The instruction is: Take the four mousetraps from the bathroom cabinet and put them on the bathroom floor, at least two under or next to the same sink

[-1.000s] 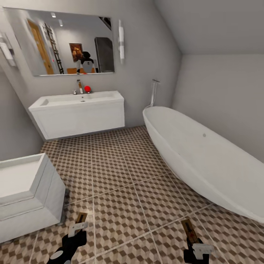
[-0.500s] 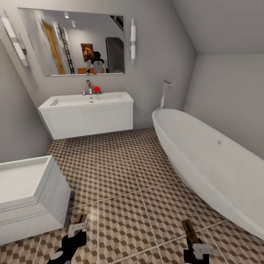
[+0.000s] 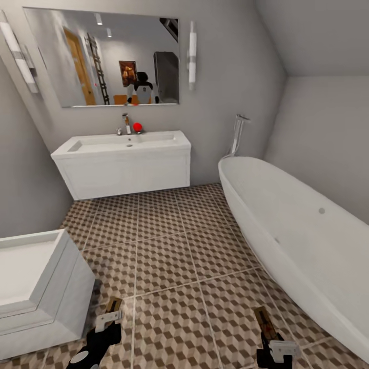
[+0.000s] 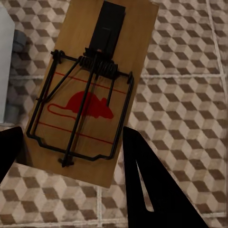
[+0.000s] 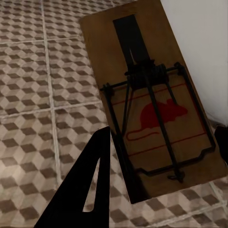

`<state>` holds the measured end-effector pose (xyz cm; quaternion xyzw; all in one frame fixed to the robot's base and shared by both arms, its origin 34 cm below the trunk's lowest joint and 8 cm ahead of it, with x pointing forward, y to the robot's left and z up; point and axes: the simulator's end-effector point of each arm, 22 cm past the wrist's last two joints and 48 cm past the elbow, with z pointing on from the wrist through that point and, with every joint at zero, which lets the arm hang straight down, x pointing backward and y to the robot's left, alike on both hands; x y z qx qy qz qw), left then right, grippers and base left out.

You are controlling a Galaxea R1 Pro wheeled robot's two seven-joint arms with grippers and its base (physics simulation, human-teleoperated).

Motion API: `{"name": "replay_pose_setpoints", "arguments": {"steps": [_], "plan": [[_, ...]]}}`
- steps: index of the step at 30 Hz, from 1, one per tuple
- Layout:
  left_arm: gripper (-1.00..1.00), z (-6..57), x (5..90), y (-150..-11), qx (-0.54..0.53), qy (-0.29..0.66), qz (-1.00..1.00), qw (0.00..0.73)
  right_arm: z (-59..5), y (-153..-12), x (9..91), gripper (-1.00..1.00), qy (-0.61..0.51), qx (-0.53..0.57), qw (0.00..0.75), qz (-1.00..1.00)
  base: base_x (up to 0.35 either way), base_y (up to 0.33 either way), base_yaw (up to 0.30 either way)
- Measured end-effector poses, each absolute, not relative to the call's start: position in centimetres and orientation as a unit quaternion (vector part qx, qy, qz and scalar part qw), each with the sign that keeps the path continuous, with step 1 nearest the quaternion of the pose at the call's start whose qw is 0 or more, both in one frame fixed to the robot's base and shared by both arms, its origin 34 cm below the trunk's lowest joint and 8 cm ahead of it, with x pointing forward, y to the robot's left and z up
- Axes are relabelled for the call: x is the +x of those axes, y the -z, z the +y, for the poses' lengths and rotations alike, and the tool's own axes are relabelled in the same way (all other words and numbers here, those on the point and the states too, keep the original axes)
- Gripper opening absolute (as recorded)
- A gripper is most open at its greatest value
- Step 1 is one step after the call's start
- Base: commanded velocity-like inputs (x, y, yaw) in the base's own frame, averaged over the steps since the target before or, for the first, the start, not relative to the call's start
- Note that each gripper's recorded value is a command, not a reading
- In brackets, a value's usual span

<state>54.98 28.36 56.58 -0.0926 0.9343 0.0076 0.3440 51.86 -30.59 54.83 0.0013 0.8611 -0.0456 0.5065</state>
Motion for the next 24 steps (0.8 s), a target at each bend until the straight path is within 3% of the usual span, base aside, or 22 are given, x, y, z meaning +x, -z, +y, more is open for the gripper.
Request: {"name": "replay_pose_setpoints", "arguments": {"steps": [18,24], "plan": [[-1.00,27.99,54.10,-55.61,-0.094,-0.011,0.938,0.332,-30.58,-54.83,51.87,-1.00,0.046,0.001,0.506,0.861,0.328,-0.105,0.168],[-1.00,27.96,54.10,-55.61,-0.094,-0.011,0.938,0.332,-30.58,-54.83,51.86,-1.00,0.046,0.001,0.506,0.861,0.328,-0.106,0.052]]}}
